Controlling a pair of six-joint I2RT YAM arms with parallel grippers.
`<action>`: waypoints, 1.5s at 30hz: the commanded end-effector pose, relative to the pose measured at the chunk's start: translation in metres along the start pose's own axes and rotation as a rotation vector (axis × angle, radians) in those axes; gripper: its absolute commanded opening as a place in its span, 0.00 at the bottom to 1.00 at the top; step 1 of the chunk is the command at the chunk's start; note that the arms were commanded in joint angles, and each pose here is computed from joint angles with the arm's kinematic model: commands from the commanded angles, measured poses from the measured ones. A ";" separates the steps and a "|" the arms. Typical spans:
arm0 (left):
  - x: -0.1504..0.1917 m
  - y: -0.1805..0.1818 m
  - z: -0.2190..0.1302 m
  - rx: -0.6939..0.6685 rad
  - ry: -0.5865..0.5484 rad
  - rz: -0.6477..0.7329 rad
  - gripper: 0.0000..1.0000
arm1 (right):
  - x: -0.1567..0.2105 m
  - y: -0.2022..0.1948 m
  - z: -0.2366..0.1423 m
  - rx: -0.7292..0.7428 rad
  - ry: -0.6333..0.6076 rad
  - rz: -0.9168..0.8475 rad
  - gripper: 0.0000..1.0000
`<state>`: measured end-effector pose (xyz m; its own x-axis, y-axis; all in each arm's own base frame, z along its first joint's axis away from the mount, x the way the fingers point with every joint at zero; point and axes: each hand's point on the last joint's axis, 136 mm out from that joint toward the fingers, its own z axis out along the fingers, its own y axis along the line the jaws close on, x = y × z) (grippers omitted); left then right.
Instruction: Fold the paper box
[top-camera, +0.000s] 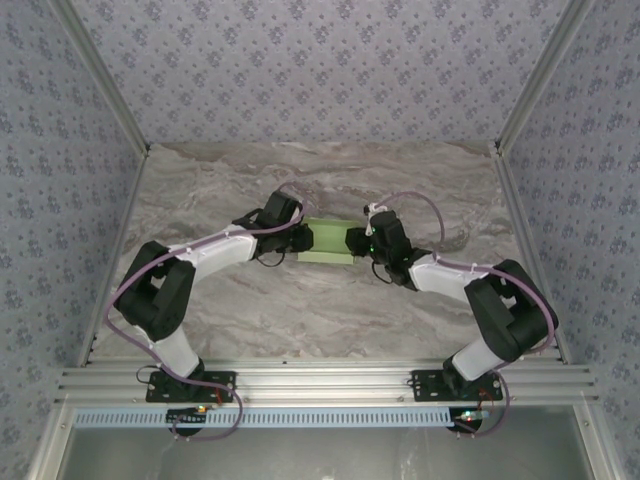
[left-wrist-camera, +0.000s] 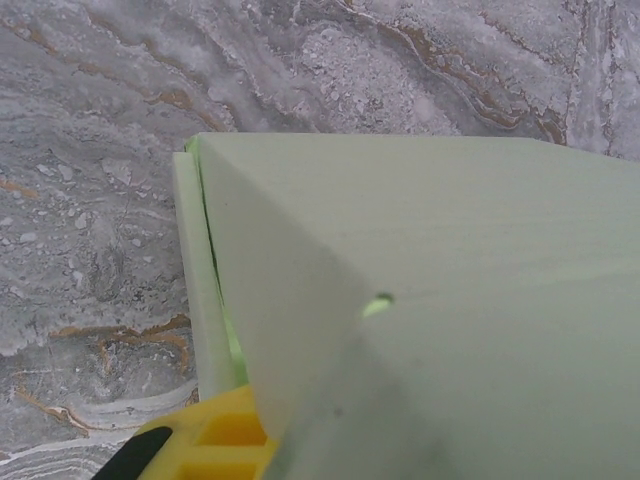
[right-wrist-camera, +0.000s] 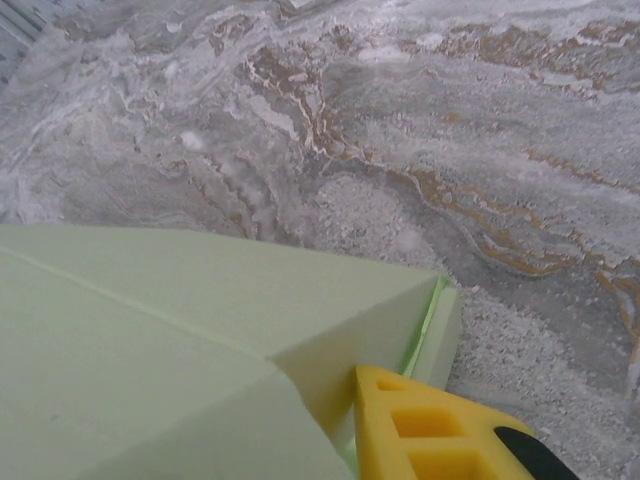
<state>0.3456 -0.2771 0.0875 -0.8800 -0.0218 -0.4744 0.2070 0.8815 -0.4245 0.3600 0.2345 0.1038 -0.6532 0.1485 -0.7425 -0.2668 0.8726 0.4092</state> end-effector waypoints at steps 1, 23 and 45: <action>0.011 -0.005 -0.002 0.012 0.025 0.023 0.18 | 0.016 0.011 0.002 -0.014 0.038 -0.065 0.21; 0.011 0.011 -0.078 0.016 -0.129 -0.015 0.66 | 0.033 0.007 -0.013 -0.026 0.050 -0.267 0.28; -0.048 0.020 -0.119 -0.051 -0.213 0.101 0.84 | -0.028 0.017 -0.101 -0.053 0.064 0.166 0.82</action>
<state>0.3295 -0.2007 0.2029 -0.7363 -0.1089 -0.6678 0.2313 0.8870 -0.3997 0.2942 0.2176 0.1763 -0.6509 0.1257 -0.7487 -0.3910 0.7899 0.4725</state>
